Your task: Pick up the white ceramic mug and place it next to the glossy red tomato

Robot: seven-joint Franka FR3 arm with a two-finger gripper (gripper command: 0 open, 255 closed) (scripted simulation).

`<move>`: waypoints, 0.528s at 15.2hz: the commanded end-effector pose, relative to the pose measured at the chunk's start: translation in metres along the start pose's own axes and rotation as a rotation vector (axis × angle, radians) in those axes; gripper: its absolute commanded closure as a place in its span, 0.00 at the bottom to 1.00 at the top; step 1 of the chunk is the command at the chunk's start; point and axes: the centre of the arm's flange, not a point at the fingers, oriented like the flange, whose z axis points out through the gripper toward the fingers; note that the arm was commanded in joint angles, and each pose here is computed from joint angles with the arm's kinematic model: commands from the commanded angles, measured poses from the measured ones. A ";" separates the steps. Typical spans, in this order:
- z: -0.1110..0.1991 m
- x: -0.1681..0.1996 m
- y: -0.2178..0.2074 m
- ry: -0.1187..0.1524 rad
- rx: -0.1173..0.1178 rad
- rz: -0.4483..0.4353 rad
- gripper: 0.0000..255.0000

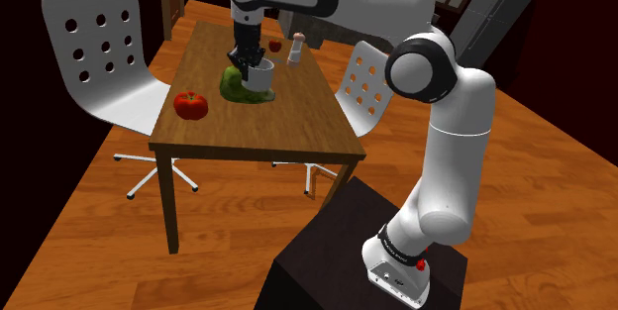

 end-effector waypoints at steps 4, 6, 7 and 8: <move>0.019 0.004 -0.014 0.000 0.000 0.001 1.00; 0.030 0.006 -0.014 0.000 0.000 0.001 1.00; 0.035 0.006 -0.014 0.000 0.000 0.001 1.00; 0.040 0.007 -0.015 0.000 0.000 0.001 1.00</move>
